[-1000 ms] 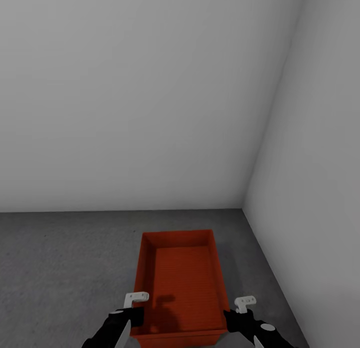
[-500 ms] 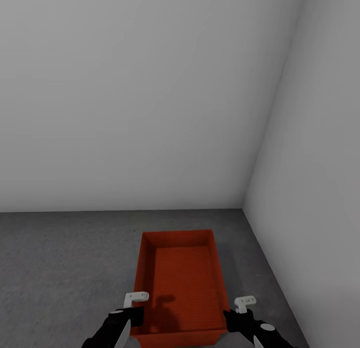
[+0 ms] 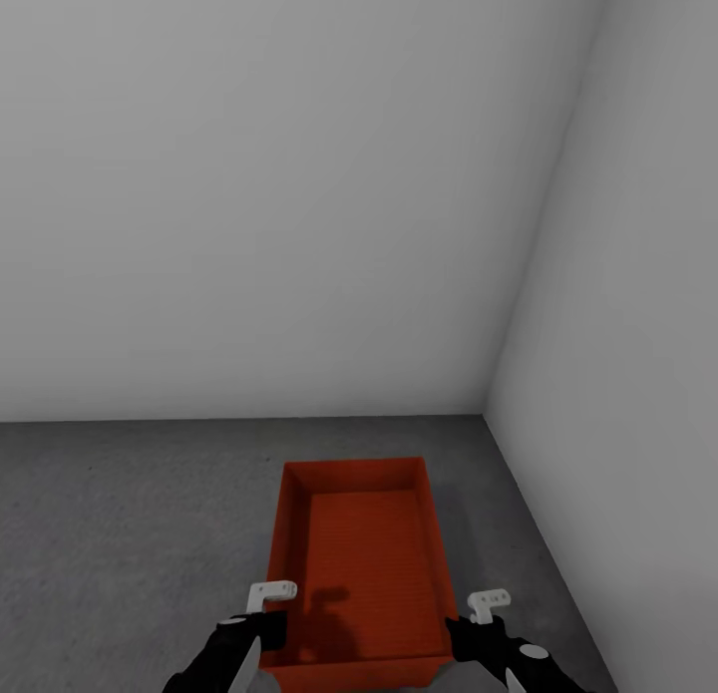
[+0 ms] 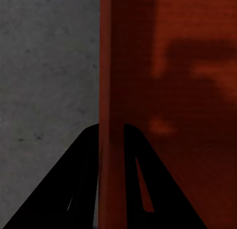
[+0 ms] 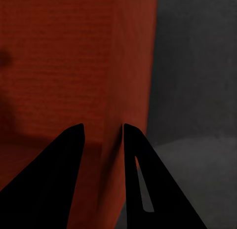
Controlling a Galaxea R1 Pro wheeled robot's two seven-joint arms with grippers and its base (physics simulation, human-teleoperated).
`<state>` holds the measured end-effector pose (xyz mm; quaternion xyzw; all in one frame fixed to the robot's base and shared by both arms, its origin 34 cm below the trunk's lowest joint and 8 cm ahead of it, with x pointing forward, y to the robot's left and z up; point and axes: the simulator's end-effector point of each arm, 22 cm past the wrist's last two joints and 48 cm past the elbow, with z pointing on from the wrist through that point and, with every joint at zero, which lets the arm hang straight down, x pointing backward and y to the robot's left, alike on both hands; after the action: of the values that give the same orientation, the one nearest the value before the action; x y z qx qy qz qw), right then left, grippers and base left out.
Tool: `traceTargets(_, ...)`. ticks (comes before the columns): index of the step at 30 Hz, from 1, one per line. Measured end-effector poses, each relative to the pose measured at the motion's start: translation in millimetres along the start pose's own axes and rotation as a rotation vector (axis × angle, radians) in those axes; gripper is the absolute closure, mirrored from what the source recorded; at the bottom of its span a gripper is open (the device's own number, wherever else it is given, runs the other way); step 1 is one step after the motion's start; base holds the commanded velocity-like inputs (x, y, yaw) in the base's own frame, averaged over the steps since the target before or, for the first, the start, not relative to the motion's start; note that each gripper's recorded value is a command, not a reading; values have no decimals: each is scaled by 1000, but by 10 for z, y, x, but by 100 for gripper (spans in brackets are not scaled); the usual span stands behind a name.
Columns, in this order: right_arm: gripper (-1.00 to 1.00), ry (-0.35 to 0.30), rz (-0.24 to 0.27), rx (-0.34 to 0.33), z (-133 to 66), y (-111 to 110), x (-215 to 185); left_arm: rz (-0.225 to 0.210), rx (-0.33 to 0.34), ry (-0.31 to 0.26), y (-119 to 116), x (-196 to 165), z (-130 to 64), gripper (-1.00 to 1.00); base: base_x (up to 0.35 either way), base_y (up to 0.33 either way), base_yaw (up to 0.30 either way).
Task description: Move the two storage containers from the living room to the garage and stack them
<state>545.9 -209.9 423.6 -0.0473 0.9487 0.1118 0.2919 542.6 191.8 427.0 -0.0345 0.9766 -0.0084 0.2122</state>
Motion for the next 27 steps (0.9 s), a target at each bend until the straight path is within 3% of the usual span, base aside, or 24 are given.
traceTargets(27, 100, 0, -1, 0, 57, -15, 54, 0, 0, 0, 1, 46, 68, 100, 0, 0, 0)
